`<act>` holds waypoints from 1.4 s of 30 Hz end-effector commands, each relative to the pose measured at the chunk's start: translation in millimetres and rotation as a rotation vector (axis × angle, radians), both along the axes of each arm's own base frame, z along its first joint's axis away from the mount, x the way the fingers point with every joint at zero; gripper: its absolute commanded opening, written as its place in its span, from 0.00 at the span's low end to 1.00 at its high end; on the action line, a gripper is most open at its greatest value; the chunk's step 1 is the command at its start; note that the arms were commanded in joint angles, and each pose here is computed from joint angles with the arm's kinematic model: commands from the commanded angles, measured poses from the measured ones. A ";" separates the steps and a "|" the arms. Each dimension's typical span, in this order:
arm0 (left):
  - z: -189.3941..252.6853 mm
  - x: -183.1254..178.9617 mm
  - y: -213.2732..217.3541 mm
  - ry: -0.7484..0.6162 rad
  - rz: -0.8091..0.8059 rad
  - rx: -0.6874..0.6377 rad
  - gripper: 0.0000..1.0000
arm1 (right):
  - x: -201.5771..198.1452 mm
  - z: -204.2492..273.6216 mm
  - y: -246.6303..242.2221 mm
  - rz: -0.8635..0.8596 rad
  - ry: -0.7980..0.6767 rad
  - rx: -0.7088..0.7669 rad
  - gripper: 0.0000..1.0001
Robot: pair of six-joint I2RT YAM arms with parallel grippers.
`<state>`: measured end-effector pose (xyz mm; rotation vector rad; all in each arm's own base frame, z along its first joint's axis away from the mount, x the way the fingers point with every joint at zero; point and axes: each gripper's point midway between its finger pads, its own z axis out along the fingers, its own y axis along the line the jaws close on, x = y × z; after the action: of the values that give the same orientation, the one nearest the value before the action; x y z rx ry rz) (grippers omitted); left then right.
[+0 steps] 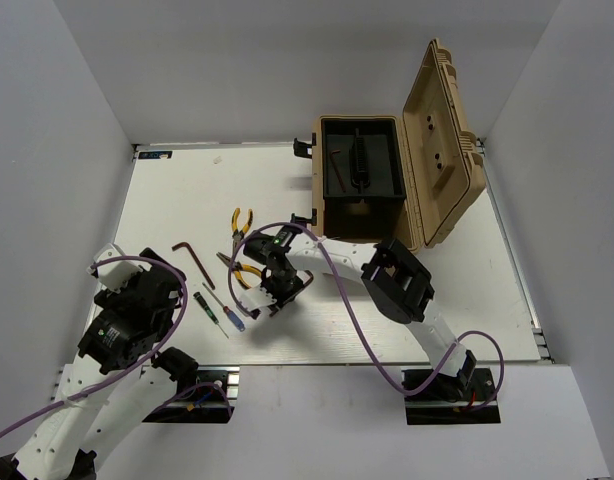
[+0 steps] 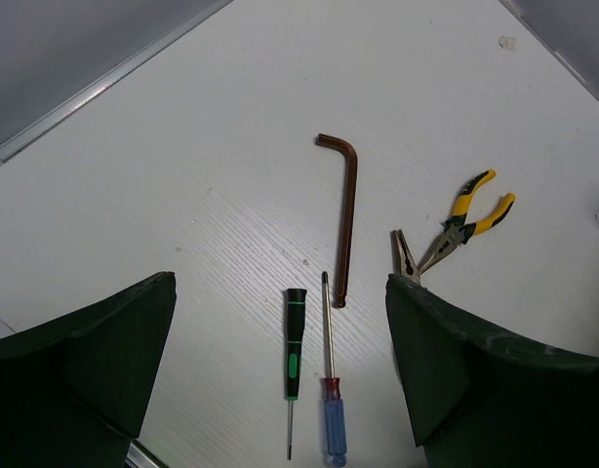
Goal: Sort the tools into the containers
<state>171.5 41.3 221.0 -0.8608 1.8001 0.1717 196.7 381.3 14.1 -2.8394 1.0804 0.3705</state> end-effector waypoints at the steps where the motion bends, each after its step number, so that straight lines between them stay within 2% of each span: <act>1: 0.1 0.9 1.9 -0.022 0.023 -0.010 0.99 | -33.9 -47.9 -57.1 -0.064 0.145 -0.265 0.00; 5: 0.1 0.9 1.9 -0.022 0.023 -0.010 0.99 | -39.6 -30.6 -49.6 -0.140 0.167 -0.233 0.00; 18: -0.1 1.7 2.8 -0.017 0.029 0.000 0.99 | -47.0 72.5 1.7 -0.363 0.223 -0.024 0.00; 25: -1.0 2.5 2.3 -0.010 0.029 0.005 0.99 | -56.2 115.3 27.2 -0.466 0.314 0.077 0.00; 31: -1.0 2.5 2.3 -0.010 0.029 0.005 0.99 | -44.7 176.9 52.3 -0.543 0.312 0.266 0.00; 34: -0.2 2.4 3.7 -0.013 0.035 0.011 0.99 | -35.2 203.0 60.6 -0.590 0.279 0.373 0.00; 42: -0.2 0.2 5.1 -0.015 0.036 0.010 0.99 | 51.8 271.9 72.9 -0.808 0.031 0.716 0.00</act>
<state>171.6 42.9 221.4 -0.8614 1.7944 0.1844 202.5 447.3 226.6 -1.9185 1.6231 0.6528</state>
